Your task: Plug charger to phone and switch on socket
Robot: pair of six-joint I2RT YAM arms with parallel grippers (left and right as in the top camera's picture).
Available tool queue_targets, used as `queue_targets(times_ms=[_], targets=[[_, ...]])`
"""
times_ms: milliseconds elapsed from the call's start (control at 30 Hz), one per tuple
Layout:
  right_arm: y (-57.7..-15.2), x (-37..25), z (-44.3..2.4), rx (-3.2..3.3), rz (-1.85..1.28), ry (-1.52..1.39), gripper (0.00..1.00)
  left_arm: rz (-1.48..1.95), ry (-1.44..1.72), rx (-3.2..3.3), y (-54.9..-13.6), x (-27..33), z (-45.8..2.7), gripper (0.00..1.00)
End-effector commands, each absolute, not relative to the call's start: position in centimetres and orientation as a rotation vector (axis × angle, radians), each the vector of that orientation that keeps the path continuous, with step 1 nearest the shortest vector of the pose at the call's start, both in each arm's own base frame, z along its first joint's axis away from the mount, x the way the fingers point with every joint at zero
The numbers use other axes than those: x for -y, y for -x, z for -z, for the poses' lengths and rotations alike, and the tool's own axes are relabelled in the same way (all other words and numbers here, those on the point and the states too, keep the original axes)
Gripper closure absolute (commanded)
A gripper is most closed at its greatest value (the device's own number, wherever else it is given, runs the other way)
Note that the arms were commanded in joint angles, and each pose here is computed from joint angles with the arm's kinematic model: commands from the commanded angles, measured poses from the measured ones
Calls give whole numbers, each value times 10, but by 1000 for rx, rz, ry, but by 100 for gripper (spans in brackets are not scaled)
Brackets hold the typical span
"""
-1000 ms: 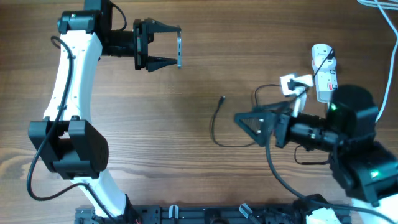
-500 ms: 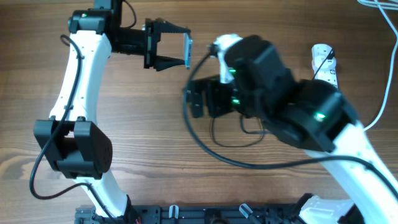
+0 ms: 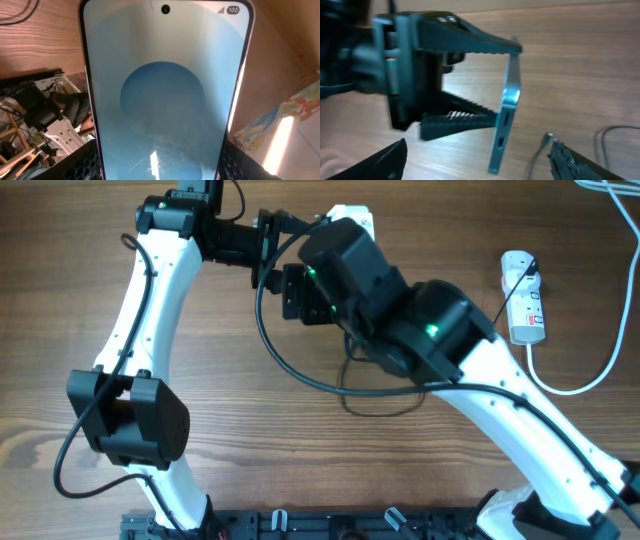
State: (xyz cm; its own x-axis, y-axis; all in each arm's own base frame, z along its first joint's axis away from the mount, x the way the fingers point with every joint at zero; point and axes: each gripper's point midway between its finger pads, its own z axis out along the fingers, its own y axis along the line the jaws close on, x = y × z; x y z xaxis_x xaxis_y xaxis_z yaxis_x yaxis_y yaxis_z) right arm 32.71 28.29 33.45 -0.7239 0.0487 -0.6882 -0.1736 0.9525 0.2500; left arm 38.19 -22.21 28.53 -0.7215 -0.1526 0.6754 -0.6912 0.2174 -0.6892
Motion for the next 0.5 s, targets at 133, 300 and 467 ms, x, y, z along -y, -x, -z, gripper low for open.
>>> queue_targets(times_ms=[133,300,467], targets=[[-352,-280,-327,-2301,-265,6,12,-1574,-726,2033,-375,224,-307,42],[-356,-284,-331,-2276,-278,21,35,-1576,-723,2028,-375,224,-308,42],[-361,-278,-331,-2265,-246,1,42,-1584,-712,2016,-374,225,-310,42]])
